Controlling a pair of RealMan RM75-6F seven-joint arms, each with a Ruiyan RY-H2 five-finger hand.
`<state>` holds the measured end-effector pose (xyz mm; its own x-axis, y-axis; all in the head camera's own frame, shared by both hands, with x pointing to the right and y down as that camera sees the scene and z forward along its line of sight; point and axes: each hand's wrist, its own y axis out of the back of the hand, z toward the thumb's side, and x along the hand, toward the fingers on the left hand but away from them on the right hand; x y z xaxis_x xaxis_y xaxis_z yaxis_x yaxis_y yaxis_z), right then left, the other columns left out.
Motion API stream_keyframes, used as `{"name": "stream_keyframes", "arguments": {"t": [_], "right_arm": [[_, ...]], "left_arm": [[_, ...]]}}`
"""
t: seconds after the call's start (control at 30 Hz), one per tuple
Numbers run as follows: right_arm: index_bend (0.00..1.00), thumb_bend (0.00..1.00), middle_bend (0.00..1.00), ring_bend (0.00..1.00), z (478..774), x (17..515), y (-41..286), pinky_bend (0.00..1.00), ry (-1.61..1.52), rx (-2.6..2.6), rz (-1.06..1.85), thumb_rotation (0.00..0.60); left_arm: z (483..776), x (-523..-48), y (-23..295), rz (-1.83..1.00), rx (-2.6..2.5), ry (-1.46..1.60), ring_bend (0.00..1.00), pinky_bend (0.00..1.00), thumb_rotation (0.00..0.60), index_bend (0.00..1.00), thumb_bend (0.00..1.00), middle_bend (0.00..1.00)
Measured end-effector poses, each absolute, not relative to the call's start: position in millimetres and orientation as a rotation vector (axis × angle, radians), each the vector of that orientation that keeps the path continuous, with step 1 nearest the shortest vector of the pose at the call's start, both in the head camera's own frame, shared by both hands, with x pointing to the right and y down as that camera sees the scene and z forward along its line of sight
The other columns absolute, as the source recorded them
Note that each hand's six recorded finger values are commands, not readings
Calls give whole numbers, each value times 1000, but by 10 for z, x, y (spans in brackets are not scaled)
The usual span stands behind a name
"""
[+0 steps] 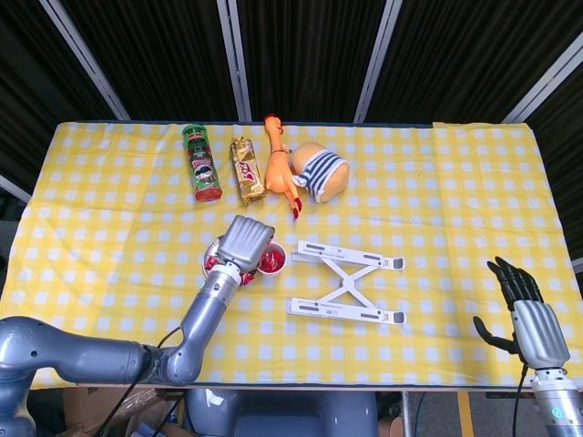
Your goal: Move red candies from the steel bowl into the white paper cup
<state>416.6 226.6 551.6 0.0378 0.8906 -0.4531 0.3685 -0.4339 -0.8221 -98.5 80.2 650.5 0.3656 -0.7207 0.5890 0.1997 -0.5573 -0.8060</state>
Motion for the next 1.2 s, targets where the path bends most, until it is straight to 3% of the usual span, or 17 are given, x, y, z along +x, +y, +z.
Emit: {"name": "stream_keyframes", "arguments": {"t": [0.6,1.2], "right_arm": [[0,411,0,0,5516,4159,2266,0,-1265,-1832,1391,600],[0,412,0,0,5517,4158,2270,0,-1262,-1833,1391,600]], "left_arm": [[6621,-846,887,-1328,-1747,420,958,987,600,491,314,922],[6390,-865,854,-1257,-1799,508,958,987,600,377,278,919]]}}
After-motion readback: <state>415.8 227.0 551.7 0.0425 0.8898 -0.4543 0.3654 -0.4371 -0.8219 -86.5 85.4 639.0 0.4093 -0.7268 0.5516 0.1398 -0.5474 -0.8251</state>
